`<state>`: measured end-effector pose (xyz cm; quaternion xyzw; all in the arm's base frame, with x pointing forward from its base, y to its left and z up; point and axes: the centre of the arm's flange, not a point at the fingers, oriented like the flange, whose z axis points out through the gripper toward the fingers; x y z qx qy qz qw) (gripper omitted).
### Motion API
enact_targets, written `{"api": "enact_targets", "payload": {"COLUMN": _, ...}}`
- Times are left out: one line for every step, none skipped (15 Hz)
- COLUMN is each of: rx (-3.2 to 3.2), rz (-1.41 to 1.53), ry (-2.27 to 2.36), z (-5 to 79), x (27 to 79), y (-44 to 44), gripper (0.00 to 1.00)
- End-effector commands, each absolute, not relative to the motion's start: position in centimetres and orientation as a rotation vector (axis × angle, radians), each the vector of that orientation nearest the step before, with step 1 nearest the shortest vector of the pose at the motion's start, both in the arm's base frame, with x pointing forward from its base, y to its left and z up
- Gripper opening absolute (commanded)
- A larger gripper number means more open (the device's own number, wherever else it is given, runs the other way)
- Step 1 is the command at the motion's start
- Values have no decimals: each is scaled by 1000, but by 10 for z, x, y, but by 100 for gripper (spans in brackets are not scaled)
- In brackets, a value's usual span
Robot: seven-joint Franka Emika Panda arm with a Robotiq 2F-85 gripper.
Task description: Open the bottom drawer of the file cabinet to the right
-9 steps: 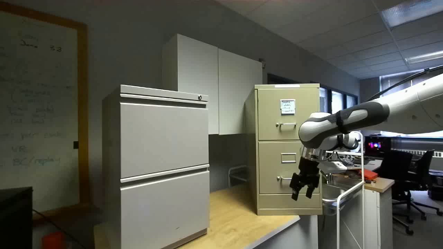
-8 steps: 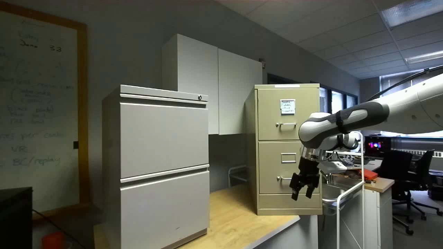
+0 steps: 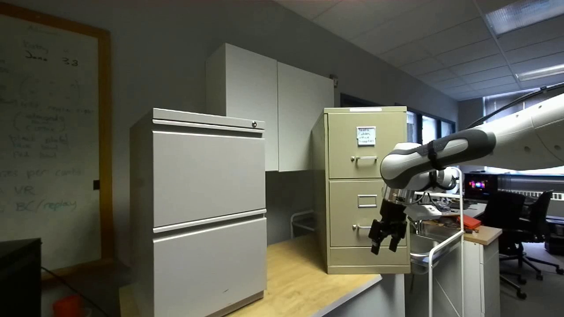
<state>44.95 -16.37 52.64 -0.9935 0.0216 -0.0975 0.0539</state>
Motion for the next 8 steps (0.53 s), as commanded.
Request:
{"api": "enact_targets", "payload": {"rx": -3041, "rz": -304, "ry": 87, "z": 525, "x": 456, "y": -167, "gripper": 100}}
{"api": "enact_targets", "payload": {"rx": -3058, "rz": -301, "ry": 95, "z": 524, "x": 461, "y": -169, "gripper": 100}}
{"api": "enact_targets", "payload": {"rx": -3090, "rz": -317, "ry": 90, "z": 523, "x": 468, "y": -172, "gripper": 100}}
{"api": "enact_targets", "payload": {"rx": -3128, "rz": -339, "ry": 84, "z": 522, "x": 476, "y": -175, "gripper": 100}}
{"api": "enact_targets", "payload": {"rx": -3183, "rz": -370, "ry": 67, "z": 522, "x": 485, "y": -178, "gripper": 100}}
{"api": "enact_targets", "payload": {"rx": -3229, "rz": -400, "ry": 46, "z": 521, "x": 493, "y": -181, "gripper": 100}}
{"api": "enact_targets", "payload": {"rx": -3285, "rz": -439, "ry": 20, "z": 520, "x": 505, "y": -185, "gripper": 100}}
{"api": "enact_targets", "payload": {"rx": -3326, "rz": -473, "ry": -3, "z": 519, "x": 514, "y": -187, "gripper": 100}}
